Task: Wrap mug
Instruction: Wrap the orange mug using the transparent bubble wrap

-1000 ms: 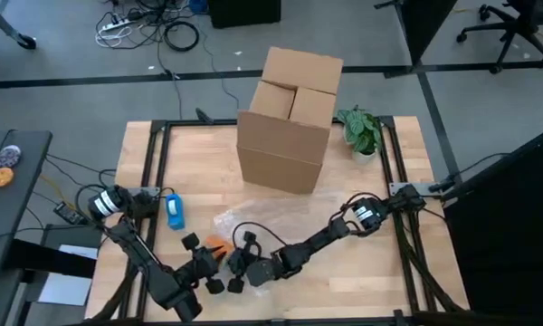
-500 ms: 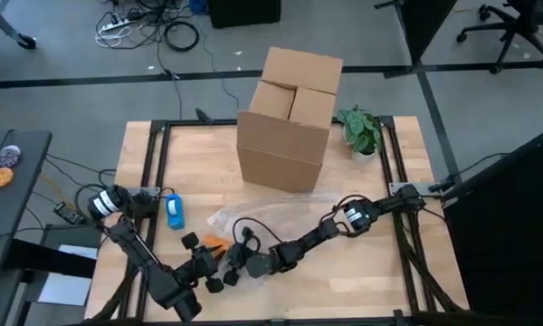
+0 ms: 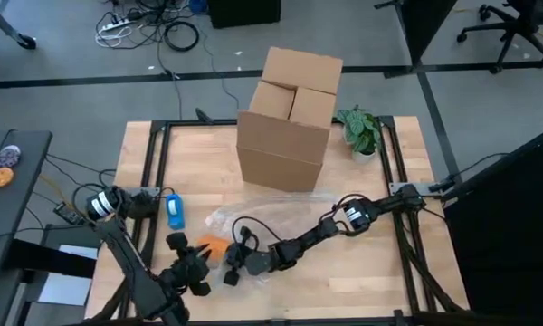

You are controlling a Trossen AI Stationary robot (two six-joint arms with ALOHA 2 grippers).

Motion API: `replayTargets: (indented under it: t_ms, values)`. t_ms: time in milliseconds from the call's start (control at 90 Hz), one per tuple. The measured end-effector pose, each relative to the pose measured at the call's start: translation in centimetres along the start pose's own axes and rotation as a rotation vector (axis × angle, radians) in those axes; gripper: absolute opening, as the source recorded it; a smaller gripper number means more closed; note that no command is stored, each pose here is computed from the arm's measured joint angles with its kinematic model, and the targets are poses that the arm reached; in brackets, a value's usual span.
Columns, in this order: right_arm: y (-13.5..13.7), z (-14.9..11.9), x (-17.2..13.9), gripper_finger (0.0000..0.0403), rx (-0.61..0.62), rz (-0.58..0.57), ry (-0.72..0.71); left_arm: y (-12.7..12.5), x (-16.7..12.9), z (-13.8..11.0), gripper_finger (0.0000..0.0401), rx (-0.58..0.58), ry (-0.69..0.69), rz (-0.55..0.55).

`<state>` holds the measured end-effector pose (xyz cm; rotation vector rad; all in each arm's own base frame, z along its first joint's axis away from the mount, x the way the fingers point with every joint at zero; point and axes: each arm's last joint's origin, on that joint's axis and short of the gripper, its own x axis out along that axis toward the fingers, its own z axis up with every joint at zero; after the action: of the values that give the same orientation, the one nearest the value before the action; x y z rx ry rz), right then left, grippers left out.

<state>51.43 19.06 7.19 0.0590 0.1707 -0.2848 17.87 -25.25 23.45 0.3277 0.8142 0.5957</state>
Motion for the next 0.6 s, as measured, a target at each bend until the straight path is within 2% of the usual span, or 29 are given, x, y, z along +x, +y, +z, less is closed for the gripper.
replayTargets:
  t_ms: [100, 244, 311, 478, 600]
  values:
    - [0.4, 0.0, -0.3, 0.0, -0.026, 0.002, -0.005, -0.3, 1.1, -1.4, 0.0071, -0.031, 0.006, 0.006]
    - [0.6, 0.0, -0.5, 0.0, -0.04, 0.007, -0.011, -0.9, 4.0, -4.8, 0.0069, -0.078, -0.012, -0.002]
    - [0.6, 0.0, -0.5, 0.0, -0.035, 0.008, -0.018, -1.0, 5.3, -5.9, 0.0064, -0.111, -0.056, -0.014]
    - [0.0, 0.6, 0.1, 0.0, -0.001, 0.043, -0.068, -1.3, 7.2, -7.7, 0.004, -0.209, -0.204, -0.052]
    - [-0.8, 0.5, 0.7, 0.0, 0.021, 0.055, -0.04, -1.4, 7.5, -8.3, 0.0015, -0.277, -0.241, -0.071]
